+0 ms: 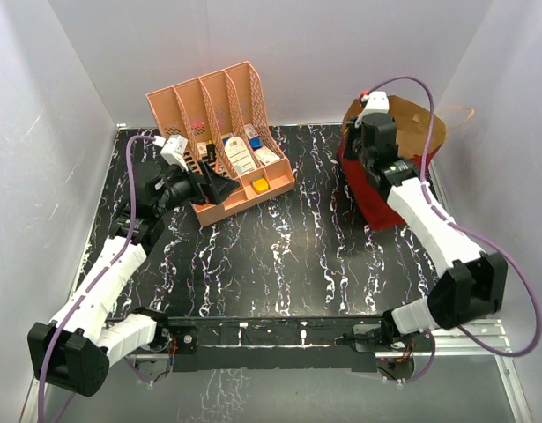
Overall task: Take the snacks out of the paper bag
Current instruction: Move the paper bag to the center of the board.
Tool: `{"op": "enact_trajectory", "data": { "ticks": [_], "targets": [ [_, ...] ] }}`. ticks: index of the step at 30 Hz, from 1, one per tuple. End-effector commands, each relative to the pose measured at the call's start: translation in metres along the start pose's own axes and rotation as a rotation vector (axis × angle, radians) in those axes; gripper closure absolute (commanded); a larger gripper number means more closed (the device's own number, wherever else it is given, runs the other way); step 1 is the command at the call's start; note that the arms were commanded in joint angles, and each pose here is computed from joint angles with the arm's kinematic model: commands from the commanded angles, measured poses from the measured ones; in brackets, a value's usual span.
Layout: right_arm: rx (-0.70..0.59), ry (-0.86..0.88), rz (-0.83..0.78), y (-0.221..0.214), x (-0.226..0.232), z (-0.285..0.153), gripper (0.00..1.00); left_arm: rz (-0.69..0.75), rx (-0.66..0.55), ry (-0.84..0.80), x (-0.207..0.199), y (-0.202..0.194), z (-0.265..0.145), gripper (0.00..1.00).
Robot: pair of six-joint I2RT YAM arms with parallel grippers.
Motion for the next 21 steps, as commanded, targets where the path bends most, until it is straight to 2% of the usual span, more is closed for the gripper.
{"op": "enact_trajectory", "data": {
  "ticks": [1,7,13,18,21],
  "targets": [
    [0.013,0.143,0.055,-0.008,0.026,-0.048,0.92,-0.011,0.029,-0.037,-0.005,-0.008,0.004,0.01],
    [0.113,0.328,0.081,-0.031,0.05,-0.1,0.92,-0.008,0.109,-0.069,-0.015,-0.028,0.013,0.01],
    [0.08,0.478,0.141,-0.037,0.06,-0.146,0.92,0.028,0.162,-0.04,-0.015,-0.053,0.016,0.01],
    [0.036,0.62,0.14,-0.039,0.068,-0.176,0.92,-0.098,0.182,0.036,-0.017,-0.061,-0.005,0.02],
    [-0.014,0.7,0.148,-0.033,0.073,-0.187,0.92,-0.237,0.166,0.104,-0.022,-0.066,-0.028,0.02]
  ]
}}
Point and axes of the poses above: each gripper's point midway between its finger pads, its own z axis out along the fingers, its own x axis along the line the jaws close on, y = z × x, the point moved 6 cm from there along -z, back along the fingers, and after that the axes turned 14 degrees about -z, right-handed, at the moved point
